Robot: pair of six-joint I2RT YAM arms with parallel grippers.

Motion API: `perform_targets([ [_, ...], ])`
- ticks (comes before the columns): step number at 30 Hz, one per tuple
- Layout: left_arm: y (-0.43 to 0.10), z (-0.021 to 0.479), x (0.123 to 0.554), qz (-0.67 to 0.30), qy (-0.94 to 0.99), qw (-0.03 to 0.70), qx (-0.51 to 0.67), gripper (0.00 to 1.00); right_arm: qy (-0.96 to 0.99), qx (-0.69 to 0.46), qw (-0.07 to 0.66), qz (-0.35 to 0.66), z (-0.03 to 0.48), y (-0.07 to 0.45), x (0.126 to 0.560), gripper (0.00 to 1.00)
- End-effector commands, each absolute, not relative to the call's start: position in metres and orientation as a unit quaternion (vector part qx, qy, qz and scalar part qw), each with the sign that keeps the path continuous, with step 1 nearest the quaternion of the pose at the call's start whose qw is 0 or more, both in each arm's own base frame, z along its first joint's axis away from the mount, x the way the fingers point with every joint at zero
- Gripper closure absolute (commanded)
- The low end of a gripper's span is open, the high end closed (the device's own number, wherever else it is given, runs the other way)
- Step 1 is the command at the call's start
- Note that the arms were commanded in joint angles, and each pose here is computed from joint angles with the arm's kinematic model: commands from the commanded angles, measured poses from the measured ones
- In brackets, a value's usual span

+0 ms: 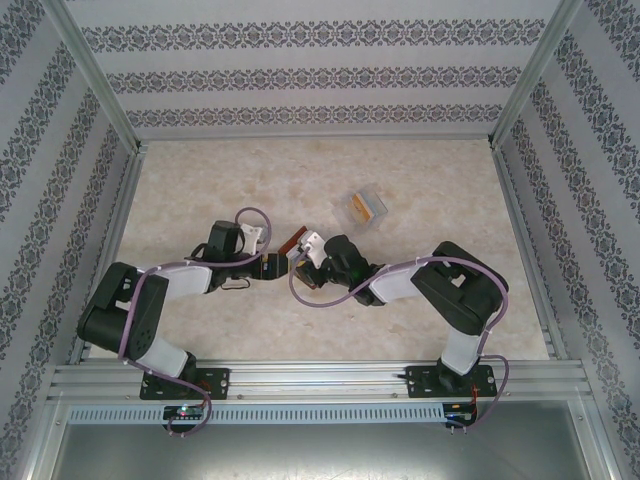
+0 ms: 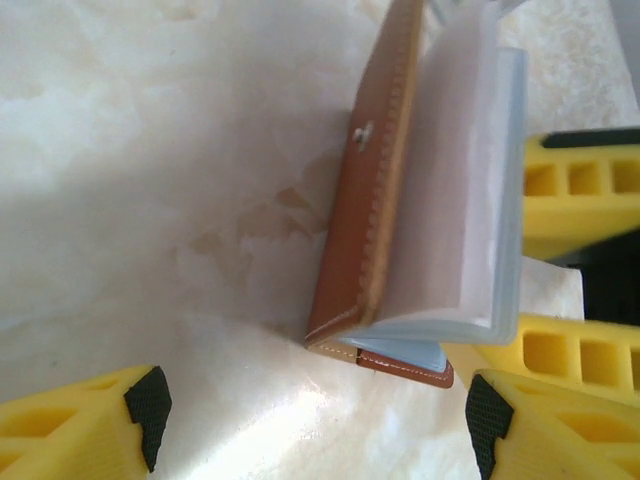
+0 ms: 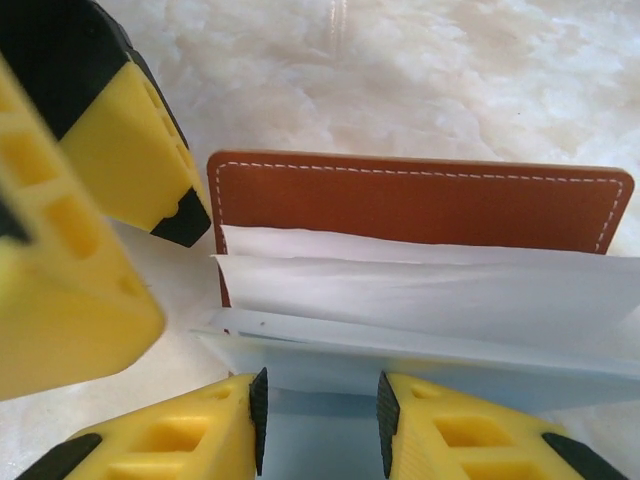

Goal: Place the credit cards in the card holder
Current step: Rotate the card holder at the center of the table.

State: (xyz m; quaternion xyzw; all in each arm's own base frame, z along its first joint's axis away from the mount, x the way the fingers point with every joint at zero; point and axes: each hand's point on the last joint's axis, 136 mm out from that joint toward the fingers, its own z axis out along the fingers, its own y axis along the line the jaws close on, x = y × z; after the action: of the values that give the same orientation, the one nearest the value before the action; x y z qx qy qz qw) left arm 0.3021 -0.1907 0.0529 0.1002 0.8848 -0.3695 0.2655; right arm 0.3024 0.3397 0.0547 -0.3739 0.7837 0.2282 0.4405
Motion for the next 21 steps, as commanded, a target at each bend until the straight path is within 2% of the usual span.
perform_targets([
  [1, -0.195, 0.087, 0.312, -0.359, 0.831, 0.385, 0.18, 0.18, 0.778, -0.368, 0.44, 0.255, 0.058, 0.345, 0.303, 0.62],
  [5, -0.19, 0.094, 0.311, -0.332, 0.826, 0.407, 0.206, 0.18, 0.779, -0.365, 0.437, 0.263, 0.058, 0.346, 0.304, 0.62],
  [12, -0.201, 0.091, 0.315, -0.353, 0.802, 0.421, 0.235, 0.22, 0.78, -0.359, 0.437, 0.269, 0.058, 0.348, 0.308, 0.63],
  [21, -0.21, 0.083, 0.318, -0.371, 0.796, 0.408, 0.25, 0.26, 0.785, -0.343, 0.433, 0.279, 0.058, 0.344, 0.313, 0.63],
])
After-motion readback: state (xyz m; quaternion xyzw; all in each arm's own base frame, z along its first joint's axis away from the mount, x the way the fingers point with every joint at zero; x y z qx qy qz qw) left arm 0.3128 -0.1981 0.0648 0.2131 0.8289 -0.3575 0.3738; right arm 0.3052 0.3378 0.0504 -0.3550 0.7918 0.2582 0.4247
